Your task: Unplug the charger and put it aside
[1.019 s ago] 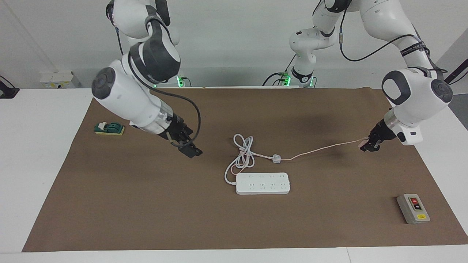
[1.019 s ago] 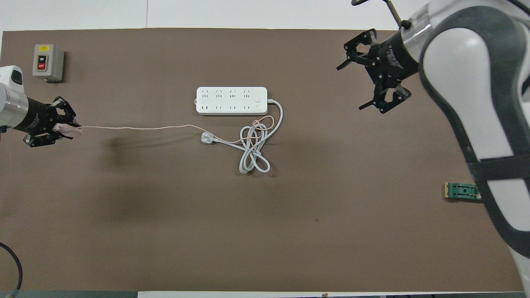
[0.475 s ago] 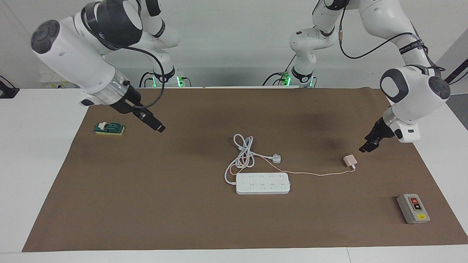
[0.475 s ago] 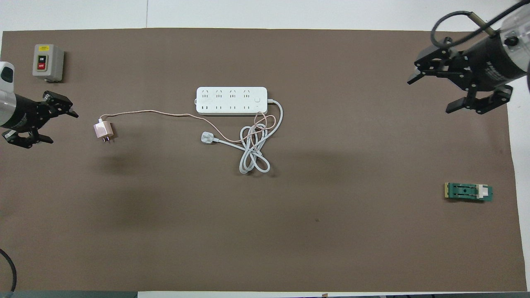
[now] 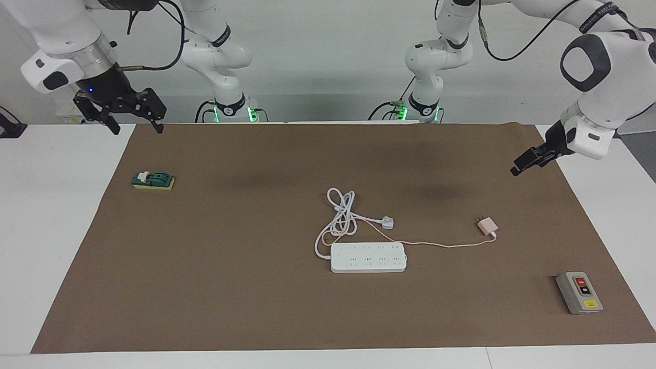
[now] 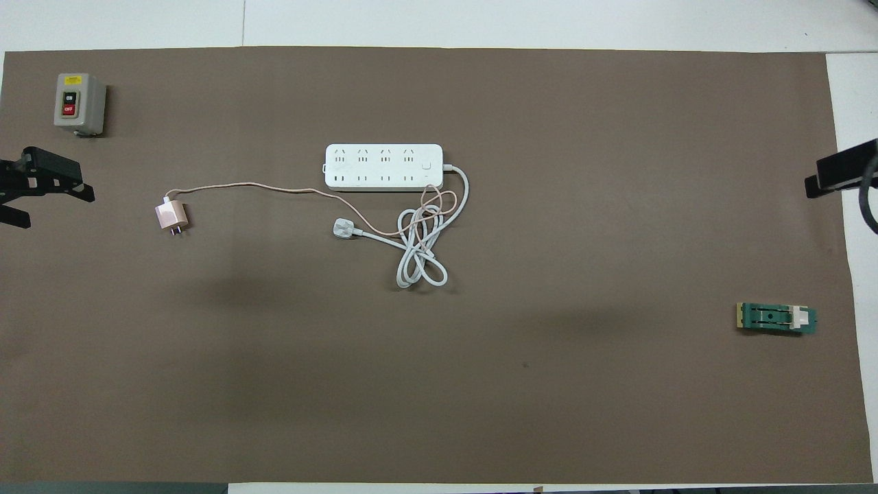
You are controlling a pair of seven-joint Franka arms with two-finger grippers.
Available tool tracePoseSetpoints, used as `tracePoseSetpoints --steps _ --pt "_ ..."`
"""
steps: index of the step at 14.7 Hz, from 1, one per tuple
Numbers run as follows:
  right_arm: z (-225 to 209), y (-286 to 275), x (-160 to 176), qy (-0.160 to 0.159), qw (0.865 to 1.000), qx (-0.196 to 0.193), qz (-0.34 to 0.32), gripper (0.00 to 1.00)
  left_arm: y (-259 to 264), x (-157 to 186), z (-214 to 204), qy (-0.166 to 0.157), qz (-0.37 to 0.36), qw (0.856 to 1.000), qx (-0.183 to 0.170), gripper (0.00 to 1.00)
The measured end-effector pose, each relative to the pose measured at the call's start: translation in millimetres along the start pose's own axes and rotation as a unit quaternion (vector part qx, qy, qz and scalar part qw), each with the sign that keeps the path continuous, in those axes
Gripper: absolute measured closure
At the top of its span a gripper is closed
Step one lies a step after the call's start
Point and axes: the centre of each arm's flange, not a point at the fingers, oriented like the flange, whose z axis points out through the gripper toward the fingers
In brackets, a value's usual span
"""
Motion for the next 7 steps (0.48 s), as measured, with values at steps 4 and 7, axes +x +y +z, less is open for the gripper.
tracePoseSetpoints --steps 4,7 --pt "11 4 -25 0.0 1.0 0.002 -0.006 0.0 27 -39 -30 -0.005 0.066 0.998 0.006 0.0" --pt "21 8 -25 0.001 1.0 0.002 -0.003 0.0 23 -47 -33 -0.007 0.105 0.994 0.006 0.0"
